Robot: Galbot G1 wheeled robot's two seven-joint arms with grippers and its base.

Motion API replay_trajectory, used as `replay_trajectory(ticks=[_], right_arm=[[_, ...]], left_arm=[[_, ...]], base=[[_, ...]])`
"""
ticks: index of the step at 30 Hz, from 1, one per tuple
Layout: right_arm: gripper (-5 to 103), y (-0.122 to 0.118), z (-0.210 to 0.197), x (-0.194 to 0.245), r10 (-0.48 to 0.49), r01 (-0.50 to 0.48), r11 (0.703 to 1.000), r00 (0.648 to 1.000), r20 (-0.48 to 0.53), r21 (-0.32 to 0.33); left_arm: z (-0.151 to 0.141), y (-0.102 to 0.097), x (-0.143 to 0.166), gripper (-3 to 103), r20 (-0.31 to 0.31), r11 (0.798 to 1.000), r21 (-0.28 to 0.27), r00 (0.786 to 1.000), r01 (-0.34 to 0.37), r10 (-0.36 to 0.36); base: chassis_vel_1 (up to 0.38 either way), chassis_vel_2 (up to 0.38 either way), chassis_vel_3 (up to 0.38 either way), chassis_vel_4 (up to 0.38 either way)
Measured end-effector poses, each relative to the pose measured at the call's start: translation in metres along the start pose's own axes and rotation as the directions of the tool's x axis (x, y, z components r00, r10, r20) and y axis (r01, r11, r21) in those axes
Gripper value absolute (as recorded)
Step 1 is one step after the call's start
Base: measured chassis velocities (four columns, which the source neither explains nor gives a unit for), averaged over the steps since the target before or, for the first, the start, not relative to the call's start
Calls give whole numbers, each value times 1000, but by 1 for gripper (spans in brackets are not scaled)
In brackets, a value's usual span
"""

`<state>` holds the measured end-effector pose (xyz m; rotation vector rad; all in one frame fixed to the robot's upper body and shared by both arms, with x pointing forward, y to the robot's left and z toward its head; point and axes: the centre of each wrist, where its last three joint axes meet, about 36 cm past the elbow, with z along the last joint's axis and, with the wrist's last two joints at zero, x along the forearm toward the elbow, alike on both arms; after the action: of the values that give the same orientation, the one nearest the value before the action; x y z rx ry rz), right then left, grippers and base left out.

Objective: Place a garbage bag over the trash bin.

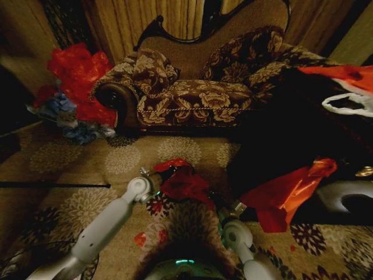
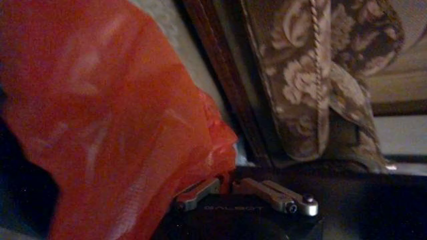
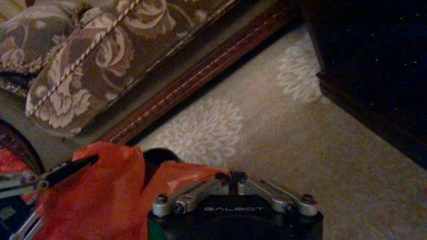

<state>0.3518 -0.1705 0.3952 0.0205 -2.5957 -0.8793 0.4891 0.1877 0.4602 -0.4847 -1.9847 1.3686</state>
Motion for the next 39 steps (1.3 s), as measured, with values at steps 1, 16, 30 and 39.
replay_trajectory(ticks=[1, 16, 30, 39], right_arm=[[0, -1, -1, 0, 3, -3, 1000, 1000, 3, -2], [0, -5, 4, 12, 23, -22, 999, 999, 33, -41], [0, -12, 5, 20, 53, -50, 997, 997, 56, -60], [0, -9, 8, 20, 49, -46, 997, 997, 60, -60]], left_arm=[[4, -5, 1, 0, -19, 1000, 1, 1000, -16, 16], [26, -41, 16, 0, -116, 985, 34, 978, -168, 171], [75, -49, 5, 0, -164, 972, 160, 966, -173, 199], [84, -36, 27, 0, -79, 957, 242, 980, -160, 184]], base=[[0, 0, 0, 0], [0, 0, 0, 0], [0, 0, 0, 0], [0, 0, 0, 0]])
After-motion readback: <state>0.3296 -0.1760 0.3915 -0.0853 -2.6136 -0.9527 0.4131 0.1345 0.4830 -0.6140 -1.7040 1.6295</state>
